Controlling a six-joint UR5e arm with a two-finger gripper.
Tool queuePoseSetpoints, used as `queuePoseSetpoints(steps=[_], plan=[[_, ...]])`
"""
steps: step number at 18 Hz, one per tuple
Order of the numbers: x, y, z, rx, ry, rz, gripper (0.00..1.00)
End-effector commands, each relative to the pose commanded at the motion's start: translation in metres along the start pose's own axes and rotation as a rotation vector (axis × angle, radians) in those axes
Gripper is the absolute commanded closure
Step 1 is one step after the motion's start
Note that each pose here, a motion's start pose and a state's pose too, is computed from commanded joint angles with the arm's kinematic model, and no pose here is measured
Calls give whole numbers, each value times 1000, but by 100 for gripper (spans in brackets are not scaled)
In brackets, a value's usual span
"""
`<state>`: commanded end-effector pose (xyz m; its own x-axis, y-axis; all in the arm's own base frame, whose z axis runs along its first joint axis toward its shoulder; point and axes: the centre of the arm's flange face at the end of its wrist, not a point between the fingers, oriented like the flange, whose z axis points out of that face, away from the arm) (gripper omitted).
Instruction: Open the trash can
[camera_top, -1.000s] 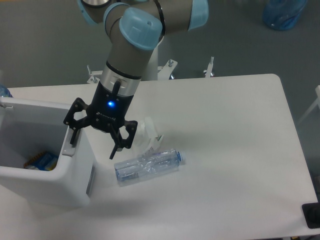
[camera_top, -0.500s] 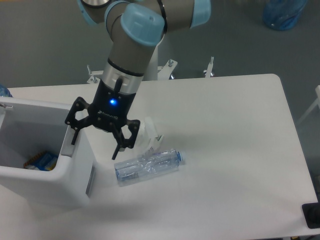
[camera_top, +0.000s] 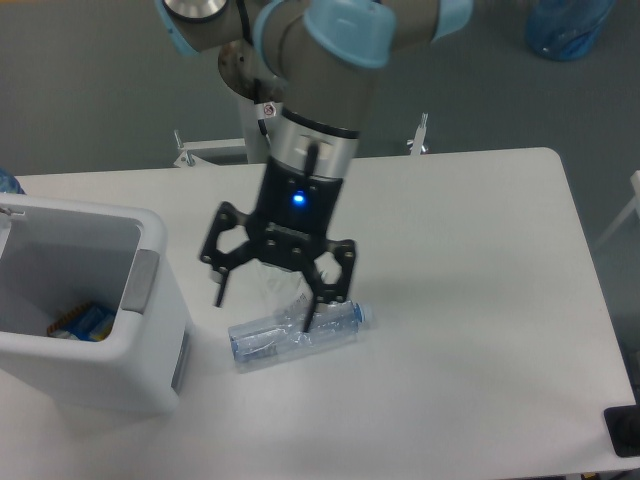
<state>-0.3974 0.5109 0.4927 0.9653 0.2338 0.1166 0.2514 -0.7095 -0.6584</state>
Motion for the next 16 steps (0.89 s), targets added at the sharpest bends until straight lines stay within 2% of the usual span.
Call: queuePoseSetpoints(steps=[3, 7, 9, 12, 16], plan=[[-31, 20, 5, -44, -42, 35, 0], [-81, 62, 22, -194, -152, 127, 0], [-104, 81, 31, -263, -182, 165, 0], [-142, 105, 40, -305, -174, 201, 0], [-150, 127, 52, -378, -136, 368, 0]])
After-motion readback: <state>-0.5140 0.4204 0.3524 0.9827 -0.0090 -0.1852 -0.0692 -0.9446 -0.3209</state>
